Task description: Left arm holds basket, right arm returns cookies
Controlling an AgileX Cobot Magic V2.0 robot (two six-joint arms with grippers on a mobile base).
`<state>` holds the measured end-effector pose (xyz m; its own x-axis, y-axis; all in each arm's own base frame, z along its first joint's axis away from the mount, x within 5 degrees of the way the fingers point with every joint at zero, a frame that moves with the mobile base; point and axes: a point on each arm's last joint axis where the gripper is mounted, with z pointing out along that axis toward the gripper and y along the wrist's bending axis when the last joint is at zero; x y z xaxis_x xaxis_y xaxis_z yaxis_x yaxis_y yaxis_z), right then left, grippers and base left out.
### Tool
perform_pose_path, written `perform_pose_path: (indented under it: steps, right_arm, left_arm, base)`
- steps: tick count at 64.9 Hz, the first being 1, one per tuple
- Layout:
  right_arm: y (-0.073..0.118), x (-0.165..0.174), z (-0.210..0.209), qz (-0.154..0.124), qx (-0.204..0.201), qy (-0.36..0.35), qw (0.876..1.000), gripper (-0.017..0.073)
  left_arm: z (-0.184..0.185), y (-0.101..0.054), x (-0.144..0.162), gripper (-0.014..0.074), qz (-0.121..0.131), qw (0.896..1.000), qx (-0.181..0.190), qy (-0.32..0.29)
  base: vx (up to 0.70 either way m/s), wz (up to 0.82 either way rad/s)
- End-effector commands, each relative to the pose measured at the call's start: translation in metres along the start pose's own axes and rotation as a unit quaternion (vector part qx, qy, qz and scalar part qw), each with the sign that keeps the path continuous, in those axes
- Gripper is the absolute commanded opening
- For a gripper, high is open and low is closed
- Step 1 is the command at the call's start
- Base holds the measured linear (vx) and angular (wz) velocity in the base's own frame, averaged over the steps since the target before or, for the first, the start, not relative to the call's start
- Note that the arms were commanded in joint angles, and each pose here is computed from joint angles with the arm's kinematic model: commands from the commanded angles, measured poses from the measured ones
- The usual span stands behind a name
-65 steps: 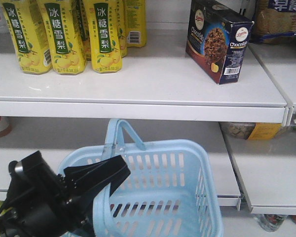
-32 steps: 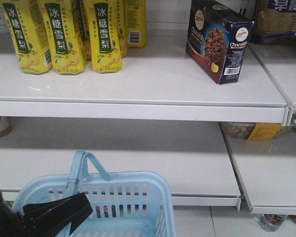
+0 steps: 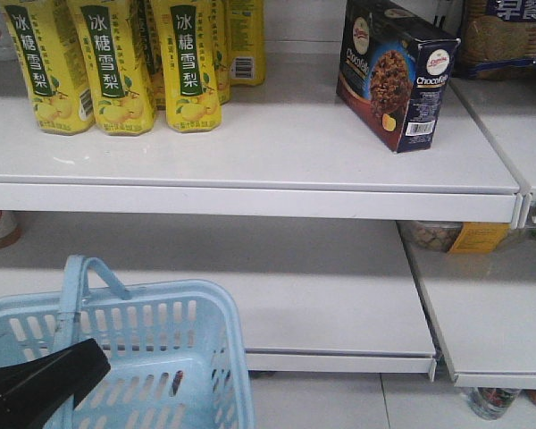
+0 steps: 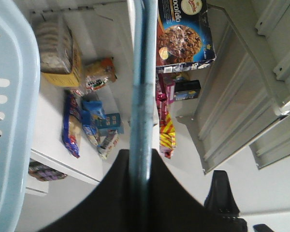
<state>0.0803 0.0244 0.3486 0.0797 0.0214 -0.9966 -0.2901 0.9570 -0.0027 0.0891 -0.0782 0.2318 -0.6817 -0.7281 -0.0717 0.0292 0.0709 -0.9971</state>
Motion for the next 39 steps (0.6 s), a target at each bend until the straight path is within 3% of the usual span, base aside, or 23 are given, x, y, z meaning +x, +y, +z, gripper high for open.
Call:
perform_pose_path:
  steps: [1, 16, 39]
  right_arm:
    - [-0.001, -0.015, -0.001, -0.005, 0.006, -0.045, 0.999, -0.001]
    - [-0.001, -0.015, -0.001, -0.005, 0.006, -0.045, 0.999, -0.001]
    - [-0.001, -0.015, -0.001, -0.005, 0.006, -0.045, 0.999, -0.001]
  left_arm:
    - [-0.003, -0.016, -0.002, -0.0003, 0.038, 0.998, 0.044, -0.005]
    - [-0.015, -0.016, -0.009, -0.0003, 0.124, 0.991, 0.029, -0.05]
    - [-0.027, -0.021, -0.022, -0.0003, 0.133, 0.981, 0.042, -0.137]
  base:
    - [0.0, 0.0]
    - [0.0, 0.0]
    - [0.0, 0.0]
